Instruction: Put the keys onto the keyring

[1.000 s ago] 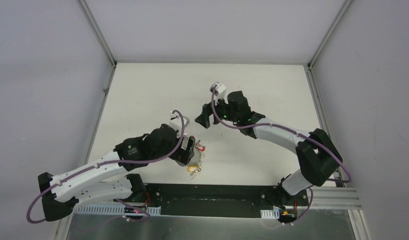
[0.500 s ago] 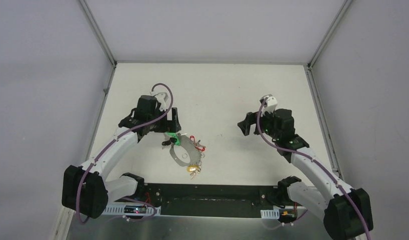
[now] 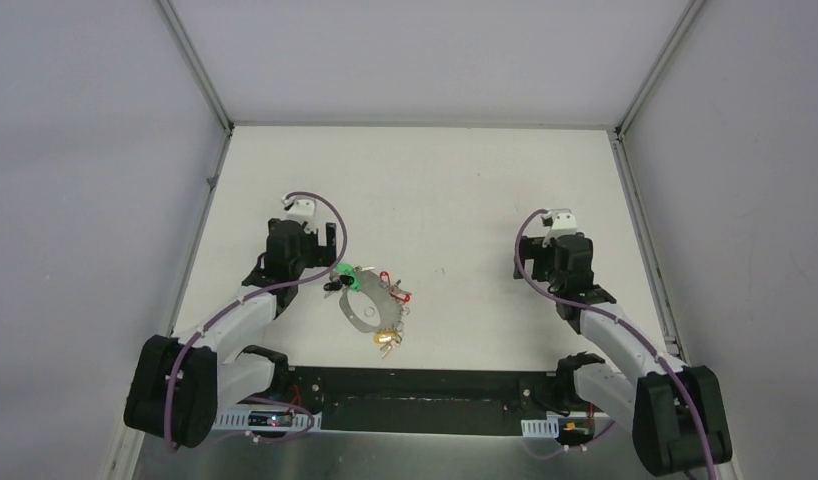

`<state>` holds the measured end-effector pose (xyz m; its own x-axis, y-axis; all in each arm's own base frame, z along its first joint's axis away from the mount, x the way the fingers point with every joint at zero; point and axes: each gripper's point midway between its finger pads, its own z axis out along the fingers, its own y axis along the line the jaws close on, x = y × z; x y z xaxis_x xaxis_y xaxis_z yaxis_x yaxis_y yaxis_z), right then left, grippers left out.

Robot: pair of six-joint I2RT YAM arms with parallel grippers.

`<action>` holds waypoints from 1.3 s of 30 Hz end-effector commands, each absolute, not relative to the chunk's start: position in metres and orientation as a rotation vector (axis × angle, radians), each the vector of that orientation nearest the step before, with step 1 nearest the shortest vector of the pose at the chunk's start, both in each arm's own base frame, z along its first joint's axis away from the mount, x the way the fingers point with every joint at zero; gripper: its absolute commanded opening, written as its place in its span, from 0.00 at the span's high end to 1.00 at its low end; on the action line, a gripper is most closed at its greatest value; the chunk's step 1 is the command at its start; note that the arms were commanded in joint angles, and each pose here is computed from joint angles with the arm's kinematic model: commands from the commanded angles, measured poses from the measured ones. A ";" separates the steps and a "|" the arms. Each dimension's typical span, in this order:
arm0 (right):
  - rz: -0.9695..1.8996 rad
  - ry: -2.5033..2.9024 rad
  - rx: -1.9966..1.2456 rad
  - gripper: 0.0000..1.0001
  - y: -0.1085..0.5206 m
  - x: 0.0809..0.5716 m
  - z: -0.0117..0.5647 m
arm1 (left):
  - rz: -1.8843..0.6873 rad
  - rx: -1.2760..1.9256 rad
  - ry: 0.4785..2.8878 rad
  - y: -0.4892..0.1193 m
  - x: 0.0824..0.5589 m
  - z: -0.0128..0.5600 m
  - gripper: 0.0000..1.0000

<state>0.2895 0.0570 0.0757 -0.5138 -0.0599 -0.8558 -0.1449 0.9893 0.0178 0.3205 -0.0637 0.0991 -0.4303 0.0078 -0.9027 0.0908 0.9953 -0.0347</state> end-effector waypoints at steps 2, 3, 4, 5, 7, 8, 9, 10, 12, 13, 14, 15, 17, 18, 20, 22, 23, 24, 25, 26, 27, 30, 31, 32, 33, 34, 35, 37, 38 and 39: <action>0.004 1.980 -0.071 0.00 0.039 0.326 0.084 | 0.119 0.009 1.869 -0.034 0.352 0.110 0.01; -0.001 1.976 -0.063 0.00 0.037 0.329 0.081 | 0.140 0.007 1.858 -0.031 0.355 0.107 0.01; -0.004 1.973 -0.063 0.00 0.036 0.333 0.082 | 0.166 -0.001 1.874 -0.027 0.357 0.104 0.01; -0.008 1.963 -0.066 0.00 0.035 0.336 0.082 | 0.173 0.021 1.877 -0.026 0.361 0.103 0.01; -0.007 1.921 -0.062 0.00 0.033 0.343 0.086 | 0.200 0.011 1.829 -0.021 0.371 0.107 0.01; -0.006 1.904 -0.058 0.00 0.032 0.346 0.088 | 0.197 0.015 1.809 -0.020 0.375 0.109 0.01; -0.010 1.886 -0.049 0.00 0.029 0.348 0.089 | 0.195 0.018 1.792 -0.019 0.380 0.109 0.01; -0.016 1.876 -0.038 0.00 0.026 0.351 0.090 | 0.191 0.023 1.783 -0.019 0.384 0.107 0.01; -0.021 1.858 -0.016 0.00 0.022 0.356 0.092 | 0.188 0.008 1.795 -0.014 0.391 0.096 0.01; -0.014 1.848 -0.007 0.00 0.021 0.359 0.093 | 0.183 0.010 1.801 -0.014 0.395 0.094 0.01; -0.005 1.845 0.005 0.00 0.020 0.362 0.092 | 0.161 0.018 1.836 -0.015 0.394 0.091 0.01; 0.004 1.839 0.009 0.00 0.021 0.365 0.093 | 0.162 0.019 1.829 -0.013 0.395 0.090 0.01; 0.001 1.848 -0.014 0.00 0.022 0.371 0.090 | 0.154 0.018 1.837 -0.014 0.395 0.090 0.01; -0.009 1.850 -0.018 0.00 0.021 0.374 0.089 | 0.156 0.021 1.833 -0.014 0.396 0.090 0.01; -0.021 1.832 -0.008 0.00 0.016 0.380 0.084 | 0.149 0.020 1.840 -0.014 0.396 0.090 0.01; -0.011 1.830 0.024 0.00 0.011 0.382 0.076 | 0.147 0.024 1.840 -0.014 0.397 0.089 0.01; -0.008 1.830 0.030 0.00 0.009 0.383 0.072 | 0.139 0.028 1.845 -0.015 0.397 0.088 0.01; -0.003 1.830 0.029 0.00 0.009 0.384 0.069 | 0.126 0.038 1.843 -0.016 0.397 0.089 0.01; 0.001 1.839 0.024 0.00 0.009 0.384 0.065 | 0.117 0.047 1.844 -0.018 0.397 0.088 0.01; 0.005 1.836 0.018 0.00 0.010 0.386 0.066 | 0.099 0.068 1.842 -0.020 0.397 0.088 0.01; 0.013 1.846 0.009 0.00 0.011 0.385 0.064 | 0.059 0.106 1.830 -0.027 0.397 0.089 0.01; 0.016 1.856 0.008 0.00 0.012 0.386 0.063 | 0.027 0.133 1.781 -0.028 0.390 0.083 0.01; 0.007 1.856 0.023 0.00 0.009 0.387 0.063 | 0.014 0.135 1.813 -0.029 0.389 0.081 0.01; -0.004 1.861 0.042 0.00 0.006 0.387 0.062 | 0.013 0.141 1.793 -0.029 0.391 0.082 0.01; -0.008 1.862 0.051 0.00 0.005 0.387 0.063 | 0.015 0.138 1.784 -0.029 0.391 0.083 0.01; -0.009 1.863 0.053 0.00 0.005 0.387 0.062 | 0.014 0.131 1.803 -0.028 0.389 0.081 0.01; -0.009 1.863 0.054 0.00 0.005 0.387 0.062 | 0.027 0.117 1.791 -0.026 0.388 0.082 0.01; -0.009 1.862 0.054 0.00 0.005 0.387 0.062 | 0.048 0.096 1.785 -0.023 0.387 0.083 0.01; -0.009 1.862 0.053 0.00 0.005 0.387 0.062 | 0.046 0.094 1.786 -0.023 0.387 0.084 0.01; -0.009 1.861 0.053 0.00 0.005 0.387 0.063 | 0.047 0.096 1.780 -0.023 0.388 0.084 0.01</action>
<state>0.3702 0.0069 0.0386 -0.3722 0.0110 -0.9281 0.0256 0.9997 0.0015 0.3812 -0.0223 0.0664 -0.2849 0.0978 -0.9535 0.0444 0.9951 0.0888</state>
